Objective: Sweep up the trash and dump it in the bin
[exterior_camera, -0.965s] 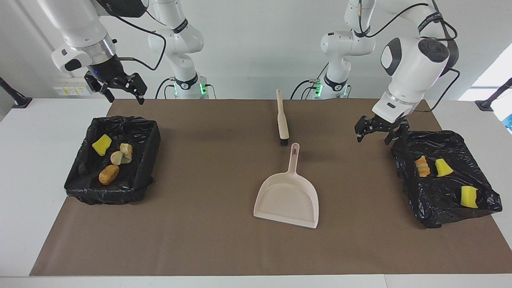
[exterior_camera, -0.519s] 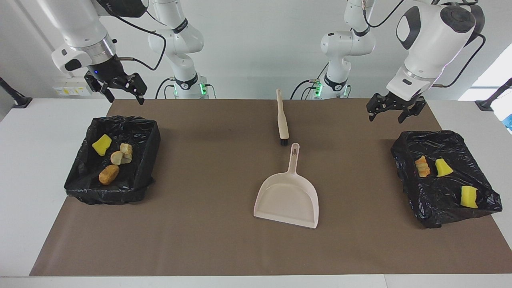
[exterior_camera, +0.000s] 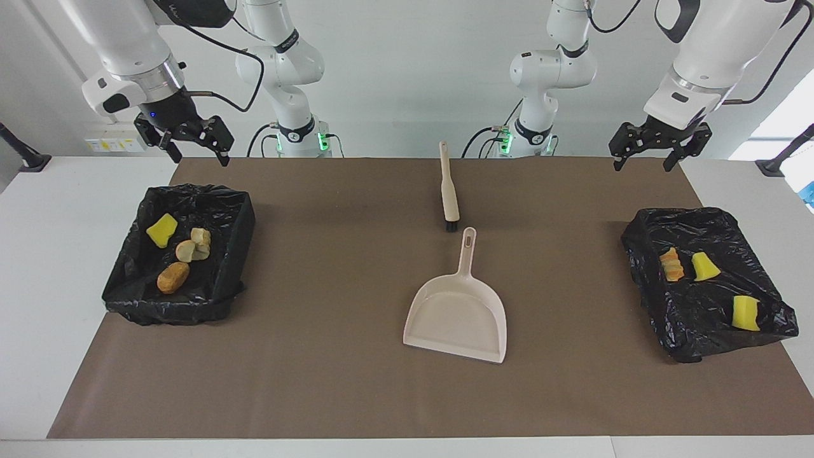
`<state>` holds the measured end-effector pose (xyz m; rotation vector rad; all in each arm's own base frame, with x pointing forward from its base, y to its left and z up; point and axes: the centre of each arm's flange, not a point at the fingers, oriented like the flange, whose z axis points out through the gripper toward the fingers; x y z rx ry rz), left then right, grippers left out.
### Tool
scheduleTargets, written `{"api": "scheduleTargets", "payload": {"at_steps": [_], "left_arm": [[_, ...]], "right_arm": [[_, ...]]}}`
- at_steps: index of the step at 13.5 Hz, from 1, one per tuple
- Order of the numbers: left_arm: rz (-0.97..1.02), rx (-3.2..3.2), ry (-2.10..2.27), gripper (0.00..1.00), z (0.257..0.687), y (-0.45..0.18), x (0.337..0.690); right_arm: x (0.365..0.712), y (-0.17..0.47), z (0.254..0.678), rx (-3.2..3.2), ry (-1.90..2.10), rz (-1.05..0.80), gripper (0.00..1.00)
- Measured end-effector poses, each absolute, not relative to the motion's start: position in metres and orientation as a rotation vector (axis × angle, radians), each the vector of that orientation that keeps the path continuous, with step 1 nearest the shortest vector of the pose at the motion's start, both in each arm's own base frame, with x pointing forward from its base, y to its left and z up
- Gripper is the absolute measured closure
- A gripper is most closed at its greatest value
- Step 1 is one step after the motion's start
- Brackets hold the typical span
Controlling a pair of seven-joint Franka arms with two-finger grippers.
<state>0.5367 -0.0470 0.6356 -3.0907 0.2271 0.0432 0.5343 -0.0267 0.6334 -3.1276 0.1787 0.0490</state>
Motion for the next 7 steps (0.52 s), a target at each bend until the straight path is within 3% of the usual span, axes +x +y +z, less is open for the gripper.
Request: {"api": "scheduleTargets", "payload": {"at_steps": [7], "left_arm": [[-0.006,-3.149,0.233,0.00,0.6426,-0.0452,0.5370]], "right_arm": [[0.5343,-0.0267,0.6334,-3.128,0.179,0.049,0.00]]}}
